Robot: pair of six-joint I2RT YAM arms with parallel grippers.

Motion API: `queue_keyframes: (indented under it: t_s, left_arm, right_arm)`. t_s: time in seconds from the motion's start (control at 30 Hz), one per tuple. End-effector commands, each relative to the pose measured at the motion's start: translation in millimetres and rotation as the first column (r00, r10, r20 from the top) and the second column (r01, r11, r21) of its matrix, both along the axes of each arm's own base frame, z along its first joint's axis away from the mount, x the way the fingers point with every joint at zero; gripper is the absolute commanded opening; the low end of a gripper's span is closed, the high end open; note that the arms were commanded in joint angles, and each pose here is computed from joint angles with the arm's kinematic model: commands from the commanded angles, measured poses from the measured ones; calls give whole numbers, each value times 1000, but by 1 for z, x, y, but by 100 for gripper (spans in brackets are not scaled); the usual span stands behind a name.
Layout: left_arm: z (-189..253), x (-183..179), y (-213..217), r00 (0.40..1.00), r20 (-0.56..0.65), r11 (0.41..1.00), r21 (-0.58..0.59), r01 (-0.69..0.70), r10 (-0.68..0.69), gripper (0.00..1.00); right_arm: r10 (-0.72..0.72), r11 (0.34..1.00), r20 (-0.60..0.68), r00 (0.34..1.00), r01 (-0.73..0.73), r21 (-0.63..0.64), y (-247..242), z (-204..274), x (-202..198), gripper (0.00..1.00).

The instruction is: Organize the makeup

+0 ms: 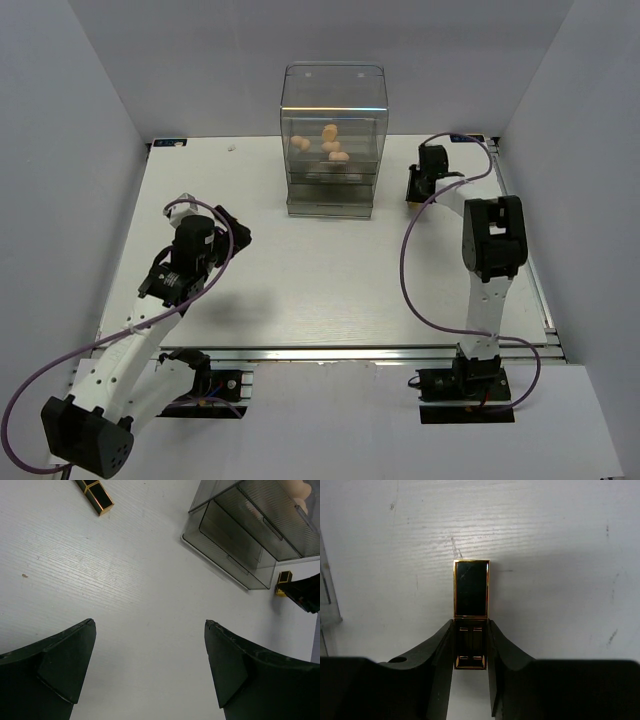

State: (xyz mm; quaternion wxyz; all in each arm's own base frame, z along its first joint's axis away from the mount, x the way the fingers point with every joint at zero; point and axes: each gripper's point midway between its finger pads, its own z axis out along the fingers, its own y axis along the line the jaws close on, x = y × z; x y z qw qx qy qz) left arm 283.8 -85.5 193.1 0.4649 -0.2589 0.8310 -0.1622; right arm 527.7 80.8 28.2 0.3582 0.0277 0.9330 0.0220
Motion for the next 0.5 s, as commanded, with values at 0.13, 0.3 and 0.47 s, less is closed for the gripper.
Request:
queue_keyframes:
  t_s: [0.13,0.3,0.47]
  left_arm:
    - [-1,1,1,1000,13,1000,-24,-20,21,98]
    - [-4,7,-2,1000,8,1000,-26,-9,9,98]
    - [-9,11,-6,1000,-6,999,-35,13,-14,98]
  right_arm:
    - [170,968,324,930,-219,121,1,132,-25,0]
    - [500,843,455,737,-534,-64,22,155,-88,0]
    - [780,544,461,423,-823,-166,60,168,-164,0]
